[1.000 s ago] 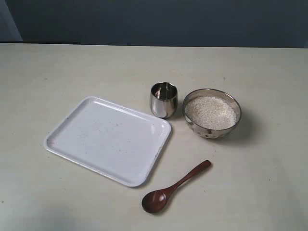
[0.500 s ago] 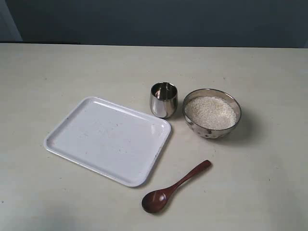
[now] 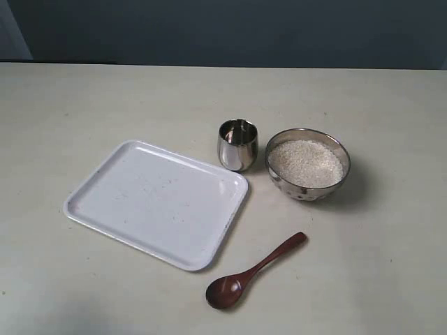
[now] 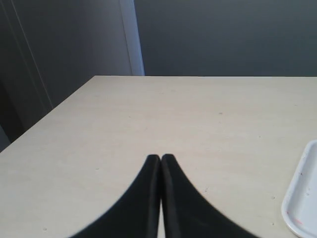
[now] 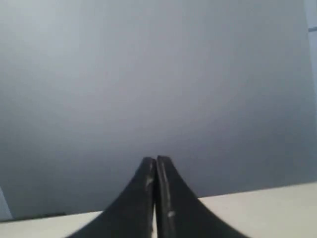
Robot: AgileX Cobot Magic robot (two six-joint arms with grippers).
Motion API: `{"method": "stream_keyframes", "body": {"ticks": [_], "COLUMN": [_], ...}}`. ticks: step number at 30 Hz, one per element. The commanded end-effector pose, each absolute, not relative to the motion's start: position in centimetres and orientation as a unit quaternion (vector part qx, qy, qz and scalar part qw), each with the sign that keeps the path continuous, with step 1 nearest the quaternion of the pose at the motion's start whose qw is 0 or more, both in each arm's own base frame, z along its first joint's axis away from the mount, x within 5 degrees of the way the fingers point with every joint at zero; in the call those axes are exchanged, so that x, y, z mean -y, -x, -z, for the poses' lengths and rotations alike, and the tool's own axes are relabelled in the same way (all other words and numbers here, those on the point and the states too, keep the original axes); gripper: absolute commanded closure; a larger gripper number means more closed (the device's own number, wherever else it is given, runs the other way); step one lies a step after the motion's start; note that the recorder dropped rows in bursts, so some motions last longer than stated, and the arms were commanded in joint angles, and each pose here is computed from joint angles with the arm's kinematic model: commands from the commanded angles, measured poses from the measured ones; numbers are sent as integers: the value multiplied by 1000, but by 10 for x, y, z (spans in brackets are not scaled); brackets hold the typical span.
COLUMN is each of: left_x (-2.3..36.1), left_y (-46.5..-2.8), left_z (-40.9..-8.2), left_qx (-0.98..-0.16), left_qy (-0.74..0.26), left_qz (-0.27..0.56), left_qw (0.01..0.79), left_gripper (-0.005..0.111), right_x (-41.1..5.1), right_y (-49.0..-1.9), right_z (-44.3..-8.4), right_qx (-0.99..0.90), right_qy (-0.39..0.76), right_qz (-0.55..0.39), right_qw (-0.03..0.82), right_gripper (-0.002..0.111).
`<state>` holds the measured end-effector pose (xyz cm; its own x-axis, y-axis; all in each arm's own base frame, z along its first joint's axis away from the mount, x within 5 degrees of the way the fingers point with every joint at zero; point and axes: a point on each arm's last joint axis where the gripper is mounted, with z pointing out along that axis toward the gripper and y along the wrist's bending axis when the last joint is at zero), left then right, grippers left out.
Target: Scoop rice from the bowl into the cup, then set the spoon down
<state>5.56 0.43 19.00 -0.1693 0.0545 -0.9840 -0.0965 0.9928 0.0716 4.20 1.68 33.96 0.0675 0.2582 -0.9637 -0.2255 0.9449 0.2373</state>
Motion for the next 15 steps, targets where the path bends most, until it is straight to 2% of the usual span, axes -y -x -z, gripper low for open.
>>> {"method": "stream_keyframes", "body": {"ticks": [1,4,6,10,15], "left_x": [-5,-5,-5,-5,-5], "left_y": [-55,-55,-55,-55,-55], "left_z": [-192,-192,-192,-192,-192], "left_qx": [-755,-755,-755,-755,-755], "left_qy": [17,17,17,17,17], "left_qz": [-61,-61,-61,-61,-61], "left_qw": [652,652,652,652,652], "left_gripper": [106,106,106,106,106], "right_x": [-20,-25,-29,-52,-104], "right_y": [-72,-130,-171,-216,-234], "right_z": [-385,-415,-411,-383,-336], "right_qx": [-725,-813,-869,-919,-923], "right_qy": [67,114,136,201,306], "right_qz": [-89,-77,-92,-131,-173], "right_qw": [680,566,467,314,158], "right_gripper": [108,108,108,108,108]}}
